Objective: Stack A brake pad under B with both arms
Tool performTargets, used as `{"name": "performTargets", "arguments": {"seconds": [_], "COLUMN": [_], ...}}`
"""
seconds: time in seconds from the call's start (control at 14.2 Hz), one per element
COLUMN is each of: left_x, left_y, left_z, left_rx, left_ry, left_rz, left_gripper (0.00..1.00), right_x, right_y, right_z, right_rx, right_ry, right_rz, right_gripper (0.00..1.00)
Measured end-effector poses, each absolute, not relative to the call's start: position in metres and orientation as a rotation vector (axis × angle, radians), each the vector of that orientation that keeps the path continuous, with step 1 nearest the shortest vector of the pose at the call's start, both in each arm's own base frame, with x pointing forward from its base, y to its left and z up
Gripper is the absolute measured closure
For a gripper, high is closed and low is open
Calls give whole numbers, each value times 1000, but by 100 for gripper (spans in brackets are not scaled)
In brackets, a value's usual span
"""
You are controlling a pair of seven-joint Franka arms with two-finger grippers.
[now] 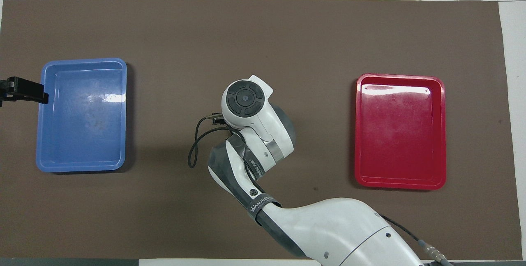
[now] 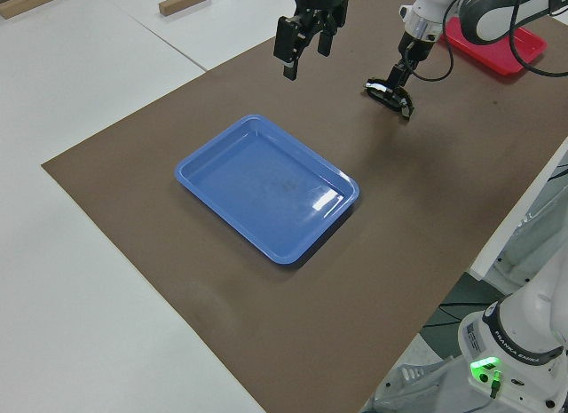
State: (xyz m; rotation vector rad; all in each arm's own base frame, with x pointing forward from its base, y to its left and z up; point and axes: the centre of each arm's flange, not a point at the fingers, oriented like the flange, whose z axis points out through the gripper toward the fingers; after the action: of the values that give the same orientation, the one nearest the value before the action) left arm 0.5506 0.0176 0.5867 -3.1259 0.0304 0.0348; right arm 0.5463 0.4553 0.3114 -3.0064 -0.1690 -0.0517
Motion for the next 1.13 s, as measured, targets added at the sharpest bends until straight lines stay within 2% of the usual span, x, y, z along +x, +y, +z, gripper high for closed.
{"name": "performTargets", "arguments": {"seconds": [0.14, 0.28, 0.56, 0.85, 1.13], "left_x": [551, 551, 551, 551, 551], "left_y": [18, 19, 19, 19, 19], "left_z": [587, 587, 587, 587, 587], "left_rx": [-3126, -3126, -3126, -3126, -3126], "left_ry": [28, 28, 27, 27, 27], "left_rz": [35, 35, 35, 35, 35], "left_gripper": [0, 0, 0, 0, 0], "right_x": [553, 569, 598, 588, 559], "right_y": [445, 404, 245, 93, -9], "right_z": [341, 385, 496, 569, 613], "right_rx": [-3001, -3026, -3091, -3115, -3126], "right_ry": [-153, -86, 143, 81, 25], "right_rz": [-83, -72, 9, 75, 91], "right_gripper": [0, 0, 0, 0, 0]}}
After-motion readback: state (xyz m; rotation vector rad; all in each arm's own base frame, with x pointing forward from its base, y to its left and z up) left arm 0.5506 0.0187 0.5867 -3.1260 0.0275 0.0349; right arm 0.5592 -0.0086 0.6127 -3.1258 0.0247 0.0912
